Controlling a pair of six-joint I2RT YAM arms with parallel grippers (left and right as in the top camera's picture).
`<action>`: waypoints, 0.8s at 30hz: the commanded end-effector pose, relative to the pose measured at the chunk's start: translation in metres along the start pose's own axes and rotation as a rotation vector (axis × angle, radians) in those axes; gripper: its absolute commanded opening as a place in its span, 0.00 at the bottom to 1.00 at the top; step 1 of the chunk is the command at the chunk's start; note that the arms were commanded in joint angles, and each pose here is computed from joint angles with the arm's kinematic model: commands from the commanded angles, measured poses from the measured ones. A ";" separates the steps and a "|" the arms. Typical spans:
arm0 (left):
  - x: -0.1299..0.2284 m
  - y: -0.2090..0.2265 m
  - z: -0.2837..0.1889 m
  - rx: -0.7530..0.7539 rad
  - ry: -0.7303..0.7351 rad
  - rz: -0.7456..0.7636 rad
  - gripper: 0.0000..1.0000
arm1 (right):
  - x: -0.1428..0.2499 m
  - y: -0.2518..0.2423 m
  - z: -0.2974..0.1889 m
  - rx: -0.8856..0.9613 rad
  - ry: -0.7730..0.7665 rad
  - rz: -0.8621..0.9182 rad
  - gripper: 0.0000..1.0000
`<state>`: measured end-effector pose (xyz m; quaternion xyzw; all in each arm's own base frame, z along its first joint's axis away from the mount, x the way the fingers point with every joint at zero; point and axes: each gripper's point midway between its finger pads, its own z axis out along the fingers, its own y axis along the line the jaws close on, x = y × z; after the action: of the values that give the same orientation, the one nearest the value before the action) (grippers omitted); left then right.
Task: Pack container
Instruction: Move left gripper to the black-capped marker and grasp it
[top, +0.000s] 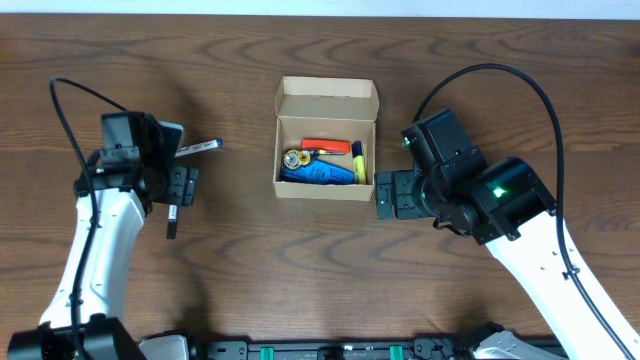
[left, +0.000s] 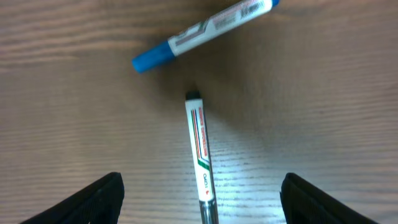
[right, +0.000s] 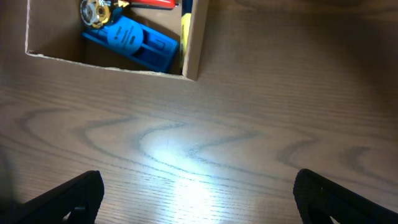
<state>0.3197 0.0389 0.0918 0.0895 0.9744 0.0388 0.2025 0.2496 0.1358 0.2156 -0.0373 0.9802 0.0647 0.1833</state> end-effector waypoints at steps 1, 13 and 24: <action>0.019 -0.002 0.022 0.000 0.046 0.007 0.80 | -0.001 0.001 -0.005 -0.005 -0.014 -0.012 0.99; 0.039 -0.006 0.064 0.015 0.128 -0.007 0.73 | -0.001 0.001 -0.005 -0.005 -0.014 -0.012 0.99; 0.045 -0.005 0.092 0.020 0.161 -0.033 0.64 | -0.001 0.001 -0.005 -0.005 -0.015 -0.012 0.99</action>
<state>0.3185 0.0411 -0.0015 0.0825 0.9870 0.0293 0.1351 0.2496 0.1358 0.2156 -0.0373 0.9802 0.0648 0.1832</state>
